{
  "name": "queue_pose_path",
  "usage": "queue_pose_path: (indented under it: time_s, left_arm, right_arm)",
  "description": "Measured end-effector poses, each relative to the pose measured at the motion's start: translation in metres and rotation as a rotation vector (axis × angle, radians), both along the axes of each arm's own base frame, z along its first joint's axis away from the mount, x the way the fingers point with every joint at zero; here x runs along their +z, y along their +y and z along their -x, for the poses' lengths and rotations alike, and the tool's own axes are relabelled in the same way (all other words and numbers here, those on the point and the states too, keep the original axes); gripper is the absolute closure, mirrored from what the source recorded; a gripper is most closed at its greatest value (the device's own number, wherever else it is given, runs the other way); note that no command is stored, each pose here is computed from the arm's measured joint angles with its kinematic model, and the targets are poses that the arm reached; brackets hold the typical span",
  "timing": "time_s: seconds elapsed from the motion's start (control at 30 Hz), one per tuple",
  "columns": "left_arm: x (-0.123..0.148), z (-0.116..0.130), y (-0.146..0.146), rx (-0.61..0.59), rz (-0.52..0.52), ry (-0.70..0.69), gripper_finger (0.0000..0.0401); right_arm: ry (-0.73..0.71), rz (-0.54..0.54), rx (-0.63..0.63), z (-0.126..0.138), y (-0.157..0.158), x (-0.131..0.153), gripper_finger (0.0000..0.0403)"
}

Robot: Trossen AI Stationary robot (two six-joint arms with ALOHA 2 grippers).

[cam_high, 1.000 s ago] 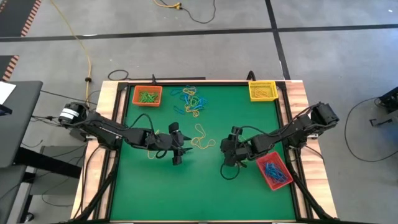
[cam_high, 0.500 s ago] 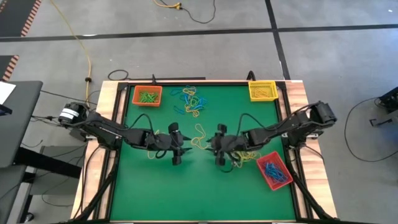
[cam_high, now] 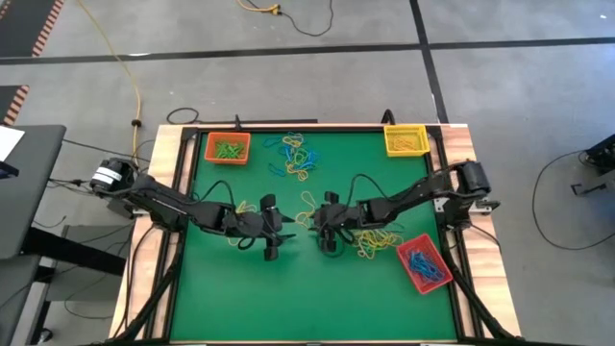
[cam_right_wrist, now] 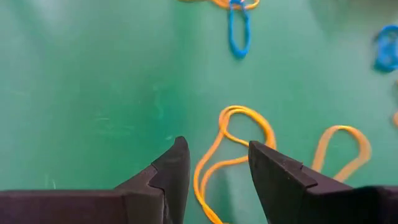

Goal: Sort rubber bands into baskets
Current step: Put the yellow rubber band into the yellow bin

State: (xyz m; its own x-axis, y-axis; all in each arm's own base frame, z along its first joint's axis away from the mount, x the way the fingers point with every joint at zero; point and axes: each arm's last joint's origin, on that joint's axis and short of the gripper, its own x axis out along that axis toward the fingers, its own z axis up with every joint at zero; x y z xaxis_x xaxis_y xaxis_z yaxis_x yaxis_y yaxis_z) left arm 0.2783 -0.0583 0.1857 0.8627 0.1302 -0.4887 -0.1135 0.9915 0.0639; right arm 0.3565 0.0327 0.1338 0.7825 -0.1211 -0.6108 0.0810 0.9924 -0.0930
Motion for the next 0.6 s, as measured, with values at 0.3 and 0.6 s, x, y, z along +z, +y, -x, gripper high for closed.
queue_pose_path:
  time_s: [0.3,0.6]
  left_arm:
    - [0.000,0.001,-0.002,-0.007,-0.001,0.003,0.0216]
    - [0.000,0.001,-0.002,-0.010,-0.008,0.003,0.0216]
  right_arm:
    - [0.119,0.005,-0.014,-0.008,-0.002,-0.025,0.0221]
    - [0.136,0.014,0.023,-0.006,-0.001,-0.024,0.0386]
